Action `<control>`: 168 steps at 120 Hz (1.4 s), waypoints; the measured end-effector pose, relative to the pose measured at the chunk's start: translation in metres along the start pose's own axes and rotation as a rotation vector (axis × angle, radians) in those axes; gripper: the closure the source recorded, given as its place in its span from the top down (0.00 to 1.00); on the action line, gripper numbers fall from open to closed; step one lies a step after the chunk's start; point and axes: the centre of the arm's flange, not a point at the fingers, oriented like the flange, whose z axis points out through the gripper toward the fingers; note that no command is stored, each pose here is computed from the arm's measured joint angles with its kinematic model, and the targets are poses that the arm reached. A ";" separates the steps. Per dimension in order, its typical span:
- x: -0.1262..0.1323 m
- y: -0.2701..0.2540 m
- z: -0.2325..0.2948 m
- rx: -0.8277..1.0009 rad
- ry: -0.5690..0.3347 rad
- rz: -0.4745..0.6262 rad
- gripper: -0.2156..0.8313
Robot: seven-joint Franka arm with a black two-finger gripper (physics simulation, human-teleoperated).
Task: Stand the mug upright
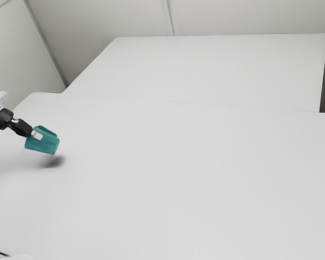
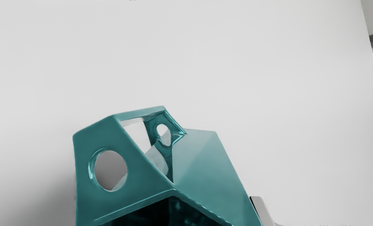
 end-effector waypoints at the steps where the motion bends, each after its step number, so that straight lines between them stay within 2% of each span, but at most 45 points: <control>1: 0.001 0.003 0.001 0.008 -0.005 0.004 0.04; 20: 0.020 0.062 0.040 0.185 -0.104 0.093 0.04; 52: 0.054 0.169 0.109 0.452 -0.260 0.326 0.04; 79: 0.069 0.240 0.180 0.596 -0.387 0.391 0.04; 91: 0.068 0.266 0.207 0.637 -0.410 0.379 0.04; 120: 0.065 0.314 0.252 0.702 -0.400 0.302 0.04; 168: 0.056 0.326 0.298 0.726 -0.370 0.150 0.04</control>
